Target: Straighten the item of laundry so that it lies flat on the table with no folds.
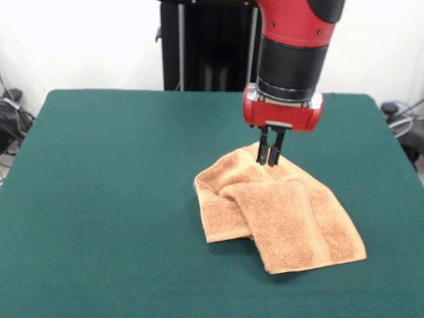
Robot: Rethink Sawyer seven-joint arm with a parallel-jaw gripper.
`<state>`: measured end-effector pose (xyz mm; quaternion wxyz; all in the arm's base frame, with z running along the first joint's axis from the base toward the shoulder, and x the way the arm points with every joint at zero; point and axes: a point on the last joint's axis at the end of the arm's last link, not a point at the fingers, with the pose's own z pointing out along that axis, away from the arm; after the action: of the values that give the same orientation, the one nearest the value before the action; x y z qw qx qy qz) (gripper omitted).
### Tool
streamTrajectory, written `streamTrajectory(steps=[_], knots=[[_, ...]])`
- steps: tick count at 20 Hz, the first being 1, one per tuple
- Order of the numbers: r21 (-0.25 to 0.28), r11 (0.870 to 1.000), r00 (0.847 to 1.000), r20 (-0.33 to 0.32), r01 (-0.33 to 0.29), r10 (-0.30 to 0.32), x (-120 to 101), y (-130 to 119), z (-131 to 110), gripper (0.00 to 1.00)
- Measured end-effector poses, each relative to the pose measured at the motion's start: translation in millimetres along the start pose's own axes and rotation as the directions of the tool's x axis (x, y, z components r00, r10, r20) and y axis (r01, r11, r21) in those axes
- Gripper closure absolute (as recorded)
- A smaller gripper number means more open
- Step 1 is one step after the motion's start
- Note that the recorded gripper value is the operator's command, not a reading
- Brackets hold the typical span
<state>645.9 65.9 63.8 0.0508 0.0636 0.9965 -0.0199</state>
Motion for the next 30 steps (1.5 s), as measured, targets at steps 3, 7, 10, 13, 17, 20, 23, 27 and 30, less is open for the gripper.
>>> streamTrajectory(steps=[3, 7, 10, 13, 17, 20, 23, 27, 30], knots=[[-0.001, 1.000, 1.000, -0.005, -0.009, 0.009, 0, -5, -5, 1.00], [0.000, 1.000, 1.000, -0.005, -0.024, 0.024, -3, -14, -18, 1.00], [-0.001, 1.000, 1.000, 0.001, -0.030, 0.030, -6, -18, -23, 1.00], [0.001, 0.999, 0.999, -0.001, -0.041, 0.041, -7, -26, -22, 1.00], [0.004, 0.999, 0.999, -0.023, -0.049, 0.049, -2, -31, -9, 1.00], [0.009, 0.999, 0.998, -0.055, -0.043, 0.044, 11, -29, 13, 0.00], [0.010, 0.999, 0.997, -0.060, -0.042, 0.042, 13, -28, 18, 0.00], [0.013, 0.999, 0.995, -0.090, -0.030, 0.031, 26, -22, 37, 0.00], [0.014, 1.000, 0.994, -0.108, -0.021, 0.022, 34, -17, 46, 0.00]])
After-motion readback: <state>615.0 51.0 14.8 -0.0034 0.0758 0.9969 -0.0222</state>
